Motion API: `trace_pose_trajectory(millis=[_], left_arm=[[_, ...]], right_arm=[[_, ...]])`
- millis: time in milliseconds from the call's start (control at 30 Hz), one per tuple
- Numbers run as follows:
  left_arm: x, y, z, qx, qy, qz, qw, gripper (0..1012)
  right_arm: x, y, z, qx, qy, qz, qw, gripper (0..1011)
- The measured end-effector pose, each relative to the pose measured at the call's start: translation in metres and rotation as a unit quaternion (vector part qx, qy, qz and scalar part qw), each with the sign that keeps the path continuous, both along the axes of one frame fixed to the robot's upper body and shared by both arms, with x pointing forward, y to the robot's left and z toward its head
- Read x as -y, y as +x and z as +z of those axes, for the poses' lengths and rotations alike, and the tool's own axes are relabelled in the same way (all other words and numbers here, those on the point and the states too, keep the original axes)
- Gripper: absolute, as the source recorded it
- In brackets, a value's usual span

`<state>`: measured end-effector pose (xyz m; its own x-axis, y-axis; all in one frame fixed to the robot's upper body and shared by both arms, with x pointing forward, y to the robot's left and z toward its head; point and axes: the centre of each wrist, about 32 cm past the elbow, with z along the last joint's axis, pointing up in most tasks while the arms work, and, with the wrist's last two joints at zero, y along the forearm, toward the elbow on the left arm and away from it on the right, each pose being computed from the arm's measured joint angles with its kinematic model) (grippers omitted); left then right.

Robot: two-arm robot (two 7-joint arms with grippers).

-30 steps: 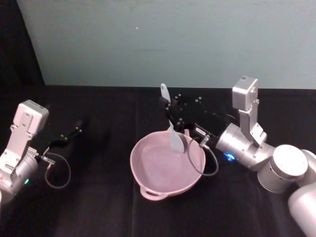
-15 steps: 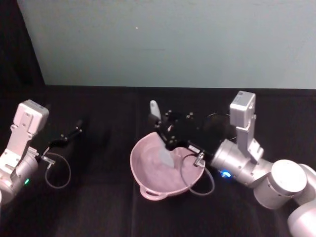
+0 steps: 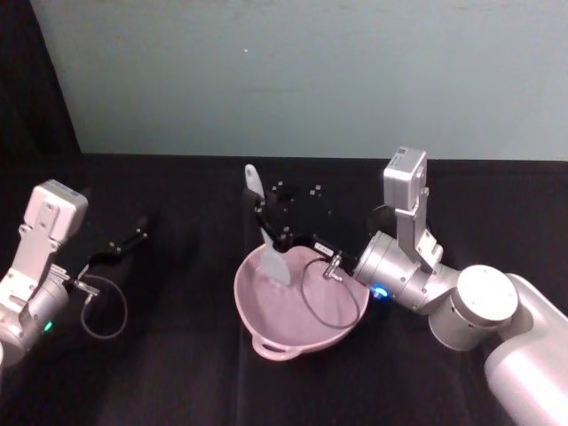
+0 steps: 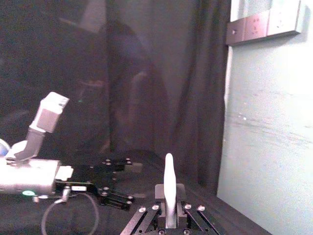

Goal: Use the one hand to pick up the spoon and stir the clear water in the bowl.

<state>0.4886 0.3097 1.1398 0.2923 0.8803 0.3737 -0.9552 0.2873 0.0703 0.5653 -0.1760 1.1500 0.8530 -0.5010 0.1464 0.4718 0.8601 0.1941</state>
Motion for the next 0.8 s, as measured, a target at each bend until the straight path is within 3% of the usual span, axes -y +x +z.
trace_pose_trajectory(millis=[300,600,800], left_arm=[[0.0,0.0,0.0,0.0,0.0,0.0,1.0,1005],[0.0,0.0,0.0,0.0,0.0,0.0,1.0,1005],[0.0,0.0,0.0,0.0,0.0,0.0,1.0,1005]], right_arm=[[0.017,0.008,-0.001,-0.001,-0.004,-0.044,0.999,126],[0.034,0.0,-0.004,-0.004,-0.003,-0.068,0.9977,127],[0.038,-0.005,-0.002,-0.007,0.0,-0.069,0.9976,127]])
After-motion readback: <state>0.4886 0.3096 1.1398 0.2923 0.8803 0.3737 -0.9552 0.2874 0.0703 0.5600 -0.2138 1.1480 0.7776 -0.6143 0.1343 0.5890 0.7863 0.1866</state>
